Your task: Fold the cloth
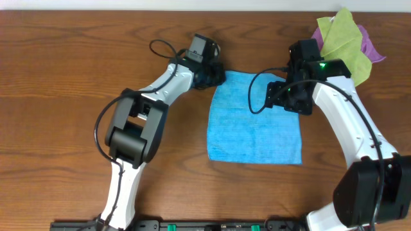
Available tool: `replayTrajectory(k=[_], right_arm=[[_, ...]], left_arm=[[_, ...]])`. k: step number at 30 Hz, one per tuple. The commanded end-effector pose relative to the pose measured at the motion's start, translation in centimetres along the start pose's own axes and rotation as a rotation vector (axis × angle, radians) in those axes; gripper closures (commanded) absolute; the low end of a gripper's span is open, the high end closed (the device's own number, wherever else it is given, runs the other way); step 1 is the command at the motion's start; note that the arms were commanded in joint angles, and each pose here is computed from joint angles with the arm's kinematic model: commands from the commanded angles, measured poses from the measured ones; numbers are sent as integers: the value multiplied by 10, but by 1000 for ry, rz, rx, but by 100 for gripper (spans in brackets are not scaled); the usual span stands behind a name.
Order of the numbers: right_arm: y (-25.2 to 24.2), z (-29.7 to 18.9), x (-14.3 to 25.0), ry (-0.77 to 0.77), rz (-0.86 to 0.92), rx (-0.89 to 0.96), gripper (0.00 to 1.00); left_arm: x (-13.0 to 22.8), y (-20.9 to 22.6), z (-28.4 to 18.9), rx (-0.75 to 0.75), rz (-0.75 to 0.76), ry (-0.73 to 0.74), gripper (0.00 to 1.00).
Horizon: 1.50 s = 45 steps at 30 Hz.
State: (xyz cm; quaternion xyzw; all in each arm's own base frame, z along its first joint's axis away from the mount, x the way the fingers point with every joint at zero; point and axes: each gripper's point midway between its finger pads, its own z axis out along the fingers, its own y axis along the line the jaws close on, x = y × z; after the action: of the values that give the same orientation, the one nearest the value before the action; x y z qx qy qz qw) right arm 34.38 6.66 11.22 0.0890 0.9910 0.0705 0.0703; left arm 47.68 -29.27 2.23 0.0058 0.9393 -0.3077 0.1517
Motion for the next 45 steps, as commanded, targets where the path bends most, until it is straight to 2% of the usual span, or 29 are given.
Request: replayTrajectory(k=[1, 9, 13, 14, 15, 16, 17, 18, 25, 31, 35, 38, 41, 45], right_arm=[[6, -11, -5, -32, -23, -20, 22], [6, -11, -4, -30, -27, -19, 22], [6, -11, -4, -30, -30, -19, 22], [6, -11, -4, -30, -30, -19, 22], [6, -11, -4, -30, -30, -19, 22], [6, -11, -4, -30, -30, -19, 22], [6, -11, -5, -31, -39, -19, 22], [5, -11, -5, -33, -42, -17, 21], [5, -11, -6, -36, -64, -15, 22], [-12, -1, -5, -4, -27, -1, 26], [-25, 4, -4, 18, 8, -73, 29], [-39, 6, -2, 37, 35, -145, 29], [-50, 7, 5, 62, 46, -186, 27], [-52, 11, 23, 98, 35, -194, 25]], left_arm=[[-16, 26, -5, -34, -23, -31, 89], [-43, 69, -28, -57, -97, -86, 90], [-58, 94, -42, -72, -137, -123, 85], [-60, 98, -45, -72, -143, -129, 80], [-64, 102, -48, -70, -150, -137, 64], [-67, 104, -50, -59, -154, -142, 46], [-70, 104, -54, -45, -157, -147, 14], [-73, 103, -56, -34, -157, -151, 5], [-95, 92, -79, 6, -156, -176, 5], [-55, 80, -91, 26, -249, 1, 5], [-10, 80, -106, -20, -310, 168, 4], [18, 75, -129, -55, -293, 269, 5], [29, 63, -165, -108, -251, 280, 4], [27, 37, -216, -131, -194, 196, 5]])
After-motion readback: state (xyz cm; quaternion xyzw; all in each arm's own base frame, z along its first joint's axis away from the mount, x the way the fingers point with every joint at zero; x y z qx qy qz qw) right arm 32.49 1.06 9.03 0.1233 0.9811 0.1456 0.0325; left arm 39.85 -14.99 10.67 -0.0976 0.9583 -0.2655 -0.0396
